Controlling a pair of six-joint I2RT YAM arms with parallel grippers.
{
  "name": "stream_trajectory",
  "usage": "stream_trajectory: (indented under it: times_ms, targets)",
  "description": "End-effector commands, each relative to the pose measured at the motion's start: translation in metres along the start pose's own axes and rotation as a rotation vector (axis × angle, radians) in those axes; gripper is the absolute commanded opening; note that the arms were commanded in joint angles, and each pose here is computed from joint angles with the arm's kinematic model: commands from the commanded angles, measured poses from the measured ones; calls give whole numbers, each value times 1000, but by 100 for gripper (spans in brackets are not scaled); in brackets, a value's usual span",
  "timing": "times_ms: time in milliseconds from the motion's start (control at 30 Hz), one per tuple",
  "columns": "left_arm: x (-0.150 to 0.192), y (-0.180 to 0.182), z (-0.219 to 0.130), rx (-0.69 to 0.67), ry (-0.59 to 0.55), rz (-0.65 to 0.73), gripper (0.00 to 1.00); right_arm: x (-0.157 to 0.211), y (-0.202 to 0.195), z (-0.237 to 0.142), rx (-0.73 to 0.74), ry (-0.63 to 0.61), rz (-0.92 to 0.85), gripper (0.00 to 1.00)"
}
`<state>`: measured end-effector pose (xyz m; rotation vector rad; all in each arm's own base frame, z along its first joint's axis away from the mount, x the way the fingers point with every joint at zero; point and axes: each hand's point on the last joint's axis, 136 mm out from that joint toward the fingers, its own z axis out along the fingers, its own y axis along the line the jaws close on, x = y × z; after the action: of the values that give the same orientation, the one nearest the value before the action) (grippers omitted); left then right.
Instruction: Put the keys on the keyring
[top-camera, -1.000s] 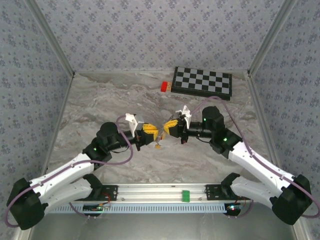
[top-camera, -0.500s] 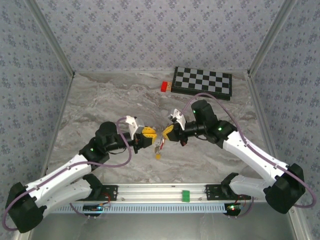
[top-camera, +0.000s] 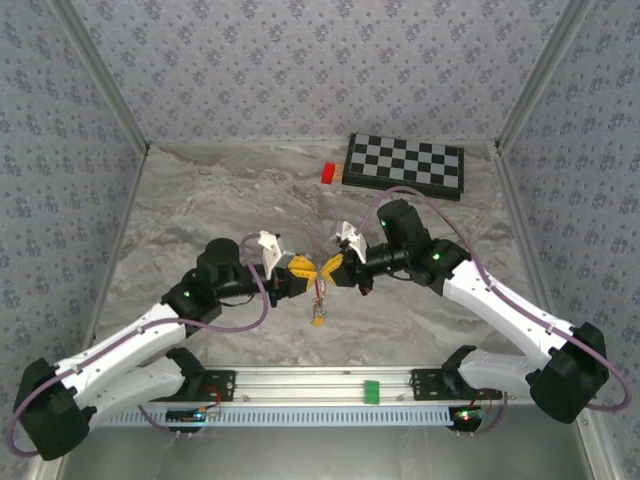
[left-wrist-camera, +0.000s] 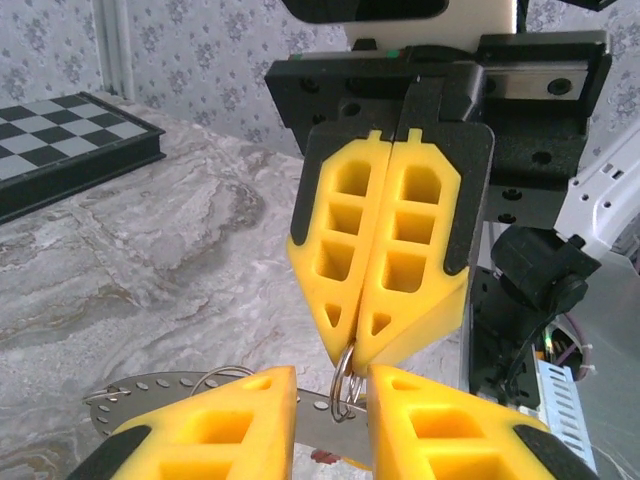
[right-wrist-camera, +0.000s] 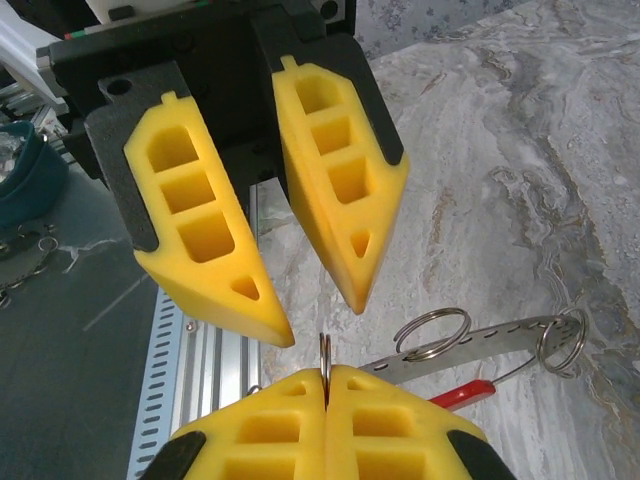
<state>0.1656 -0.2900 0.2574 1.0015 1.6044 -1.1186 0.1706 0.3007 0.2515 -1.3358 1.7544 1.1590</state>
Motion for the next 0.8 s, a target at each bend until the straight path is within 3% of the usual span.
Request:
stream_trajectory:
  times_ms: [0, 500, 667, 767]
  targets:
    - [-17, -7, -2, 37, -32, 38, 25, -16, 13, -5, -43, -37, -54, 0]
    - [-14, -17, 2, 109, -28, 34, 21, -18, 24, -2, -96, -52, -76, 0]
    - [-12, -20, 3, 137, -22, 34, 12, -20, 28, -4, -112, -70, -88, 0]
    - [-11, -22, 4, 152, -18, 31, 0, -19, 29, -5, -111, -74, -90, 0]
